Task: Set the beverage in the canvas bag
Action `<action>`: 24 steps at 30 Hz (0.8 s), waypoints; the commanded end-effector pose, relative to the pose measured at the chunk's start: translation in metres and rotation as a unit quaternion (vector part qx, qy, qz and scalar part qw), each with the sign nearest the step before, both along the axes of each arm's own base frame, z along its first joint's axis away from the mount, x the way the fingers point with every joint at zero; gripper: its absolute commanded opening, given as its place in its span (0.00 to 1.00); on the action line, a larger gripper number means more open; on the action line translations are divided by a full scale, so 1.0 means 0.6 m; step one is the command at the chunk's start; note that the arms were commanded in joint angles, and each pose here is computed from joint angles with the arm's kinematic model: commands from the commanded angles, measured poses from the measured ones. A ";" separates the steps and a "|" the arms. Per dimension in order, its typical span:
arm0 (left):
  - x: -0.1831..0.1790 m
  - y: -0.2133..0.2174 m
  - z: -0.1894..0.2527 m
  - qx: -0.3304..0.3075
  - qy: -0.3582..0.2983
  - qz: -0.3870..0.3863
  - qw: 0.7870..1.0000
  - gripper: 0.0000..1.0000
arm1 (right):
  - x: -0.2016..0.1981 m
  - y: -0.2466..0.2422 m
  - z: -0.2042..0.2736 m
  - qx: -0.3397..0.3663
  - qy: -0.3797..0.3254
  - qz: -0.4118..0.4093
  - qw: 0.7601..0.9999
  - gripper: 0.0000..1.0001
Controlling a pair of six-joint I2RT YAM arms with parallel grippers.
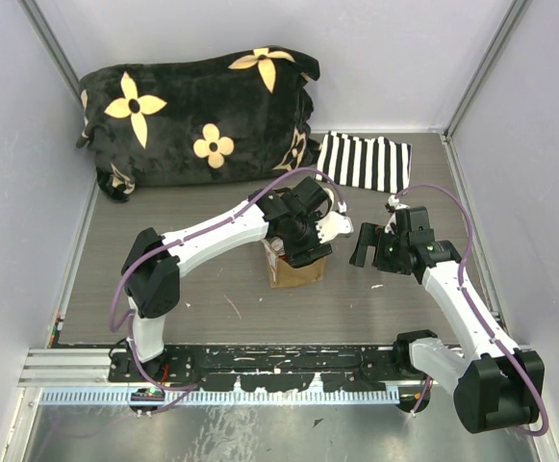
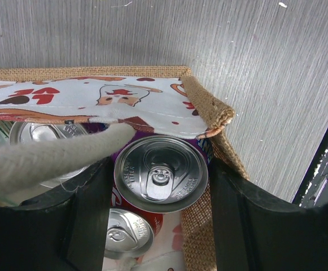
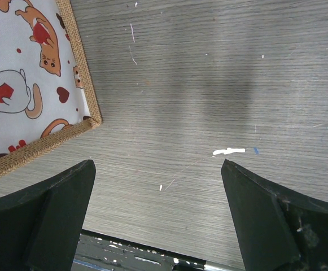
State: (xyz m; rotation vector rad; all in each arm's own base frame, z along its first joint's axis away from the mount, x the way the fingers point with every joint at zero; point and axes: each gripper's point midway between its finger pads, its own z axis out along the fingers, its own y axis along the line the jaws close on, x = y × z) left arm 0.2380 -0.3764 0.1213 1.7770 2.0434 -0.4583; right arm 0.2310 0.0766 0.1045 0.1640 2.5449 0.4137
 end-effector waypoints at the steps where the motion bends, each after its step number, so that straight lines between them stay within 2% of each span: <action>1: -0.041 0.005 -0.032 0.025 0.047 -0.005 0.999 0.56 | 0.014 0.001 0.009 0.004 -0.019 -0.002 1.000 1.00; 3: -0.041 -0.001 -0.009 0.012 0.041 -0.005 0.999 0.77 | 0.014 0.001 0.009 0.005 -0.019 -0.002 1.000 1.00; 6: -0.043 -0.012 0.031 -0.012 0.030 -0.006 0.999 0.95 | 0.015 0.001 0.009 0.005 -0.019 -0.002 1.000 1.00; 8: -0.045 -0.018 0.058 -0.028 0.025 -0.005 0.999 1.00 | 0.014 0.002 0.009 0.005 -0.019 -0.001 1.000 1.00; 17: -0.050 -0.034 0.140 -0.081 0.007 0.003 0.997 0.99 | 0.014 0.002 0.012 0.007 -0.023 -0.002 1.000 1.00; 19: -0.051 -0.032 0.146 -0.086 0.004 0.003 0.996 0.90 | 0.014 0.002 0.012 0.007 -0.023 -0.002 1.000 1.00; 22: -0.054 -0.028 0.142 -0.084 0.005 0.002 0.996 0.59 | 0.014 0.003 0.012 0.008 -0.022 -0.002 1.000 1.00; 23: -0.056 -0.027 0.136 -0.082 0.009 0.003 0.997 0.44 | 0.014 0.003 0.013 0.008 -0.023 -0.002 1.000 1.00; 24: -0.058 -0.025 0.132 -0.080 0.011 0.003 0.997 0.34 | 0.014 0.003 0.012 0.009 -0.022 -0.002 1.000 1.00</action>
